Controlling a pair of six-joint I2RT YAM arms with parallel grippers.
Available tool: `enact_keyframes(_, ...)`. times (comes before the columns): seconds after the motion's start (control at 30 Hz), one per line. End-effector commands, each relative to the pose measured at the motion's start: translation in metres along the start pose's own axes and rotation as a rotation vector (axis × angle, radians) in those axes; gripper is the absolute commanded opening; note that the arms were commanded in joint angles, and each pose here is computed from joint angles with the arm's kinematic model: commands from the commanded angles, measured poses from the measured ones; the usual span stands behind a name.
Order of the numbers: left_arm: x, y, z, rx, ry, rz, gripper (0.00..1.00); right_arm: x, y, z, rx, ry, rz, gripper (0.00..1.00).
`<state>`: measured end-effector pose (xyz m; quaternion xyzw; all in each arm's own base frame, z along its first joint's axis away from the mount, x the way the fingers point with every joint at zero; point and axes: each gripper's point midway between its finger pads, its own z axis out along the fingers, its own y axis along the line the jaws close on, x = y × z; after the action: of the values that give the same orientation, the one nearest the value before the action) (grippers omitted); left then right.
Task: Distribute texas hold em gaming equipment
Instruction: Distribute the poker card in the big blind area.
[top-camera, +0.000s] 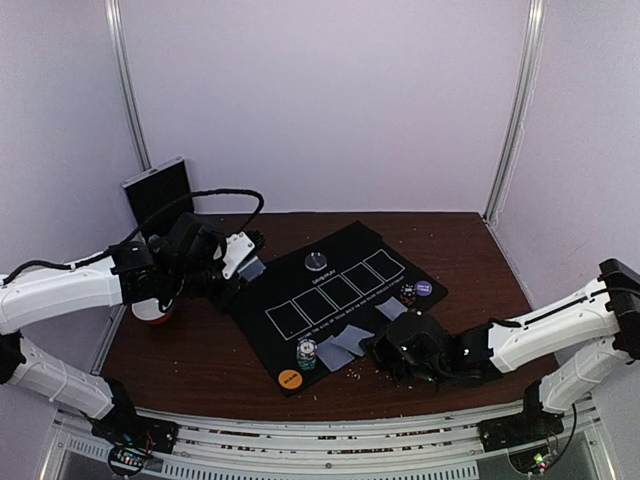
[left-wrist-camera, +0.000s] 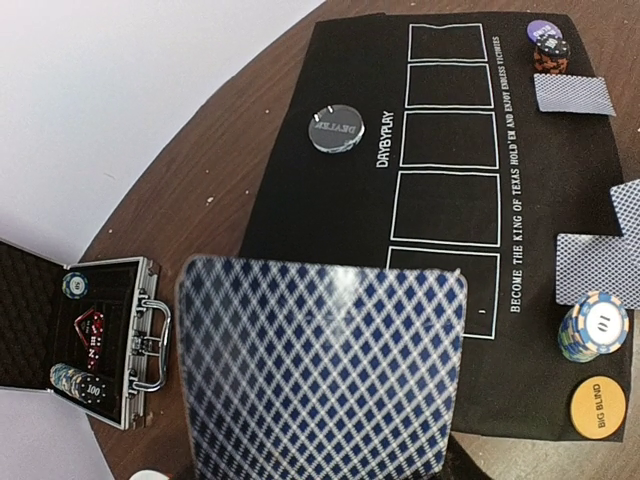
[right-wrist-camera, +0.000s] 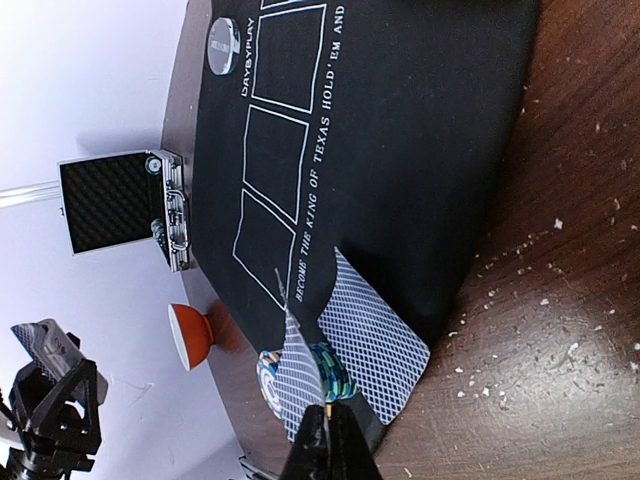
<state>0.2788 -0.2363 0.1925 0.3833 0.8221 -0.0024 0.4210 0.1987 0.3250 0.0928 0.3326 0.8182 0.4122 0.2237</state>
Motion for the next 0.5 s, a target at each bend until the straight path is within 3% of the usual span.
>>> enact_keyframes(0.0,-0.013,0.01,-0.012,-0.033,-0.086,-0.026,0.48,-0.001,0.007,0.008,-0.033,-0.074,0.097,0.0)
enact_keyframes(0.47,-0.01,0.011,-0.017,-0.032,-0.096,-0.027,0.48,0.016,-0.006,0.035,0.005,-0.055,0.108,0.0)
